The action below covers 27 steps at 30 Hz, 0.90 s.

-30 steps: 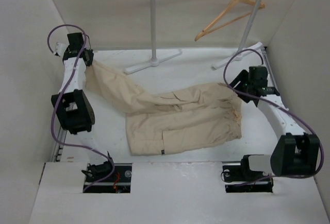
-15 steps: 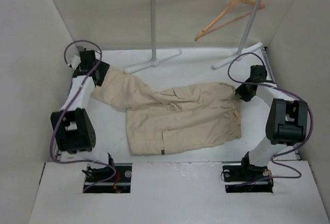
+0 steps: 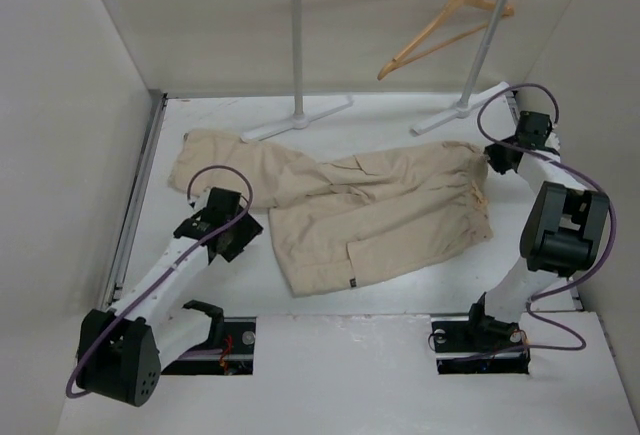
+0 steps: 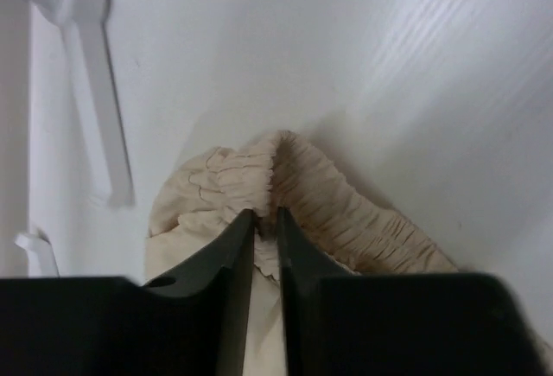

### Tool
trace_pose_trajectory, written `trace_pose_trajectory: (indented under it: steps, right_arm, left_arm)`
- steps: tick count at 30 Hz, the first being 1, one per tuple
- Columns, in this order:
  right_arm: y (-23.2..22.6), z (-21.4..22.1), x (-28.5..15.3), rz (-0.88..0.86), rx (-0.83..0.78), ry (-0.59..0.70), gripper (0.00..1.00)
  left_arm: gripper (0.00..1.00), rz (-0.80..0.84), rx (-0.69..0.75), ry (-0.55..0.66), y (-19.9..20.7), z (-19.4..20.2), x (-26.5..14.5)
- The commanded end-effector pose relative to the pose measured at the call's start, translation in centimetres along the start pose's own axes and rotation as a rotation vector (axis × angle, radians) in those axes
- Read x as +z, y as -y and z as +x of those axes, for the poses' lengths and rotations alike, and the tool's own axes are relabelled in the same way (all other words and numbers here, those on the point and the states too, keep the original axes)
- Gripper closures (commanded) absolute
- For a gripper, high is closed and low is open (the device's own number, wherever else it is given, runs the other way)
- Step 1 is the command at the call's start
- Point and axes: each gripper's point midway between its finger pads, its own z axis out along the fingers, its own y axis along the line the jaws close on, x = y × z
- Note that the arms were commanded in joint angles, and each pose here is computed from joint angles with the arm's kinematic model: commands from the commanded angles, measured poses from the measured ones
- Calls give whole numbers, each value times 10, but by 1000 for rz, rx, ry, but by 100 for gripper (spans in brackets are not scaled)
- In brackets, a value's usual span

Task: Place the trousers on the hanger
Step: Flatten out the trousers at the center of the board.

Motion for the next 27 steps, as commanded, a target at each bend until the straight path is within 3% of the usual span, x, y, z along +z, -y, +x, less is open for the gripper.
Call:
trace_pose_trajectory:
  steps: [1, 4, 8, 10, 12, 15, 17, 20, 23, 24, 27]
  right_arm:
    - [-32, -30, 3, -98, 100, 82, 62]
    - [-29, -27, -19, -96, 80, 89, 39]
    - [-31, 17, -68, -151, -45, 108, 32]
    - [-23, 53, -88, -174, -107, 75, 34]
    - [-11, 93, -102, -192, -175, 19, 37]
    - [17, 163, -128, -218, -335, -116, 59]
    - [35, 206, -146, -237, -453, -210, 69]
    - [59, 255, -171, -246, -594, -325, 63]
    - [77, 278, -180, -231, -659, -367, 45]
    - [79, 284, -180, -228, -666, -381, 40]
    - [82, 294, -174, -213, -672, -405, 37]
  left_arm:
    - [41, 50, 59, -63, 9, 25, 4]
    - [41, 121, 113, -118, 33, 44, 5]
    - [46, 149, 62, 0, 46, 18, 9]
    - [48, 154, 12, 27, 48, 6, 12]
    - [48, 152, 8, -42, 51, 14, 19]
    - [47, 127, 41, -147, 48, 38, 33]
    - [46, 145, 61, -171, 53, 50, 41]
    - [48, 176, 65, -174, 65, 57, 49]
    - [83, 195, 49, -140, 74, 48, 48]
    - [90, 200, 30, -121, 76, 43, 42]
    - [98, 246, 10, -45, 91, 20, -1]
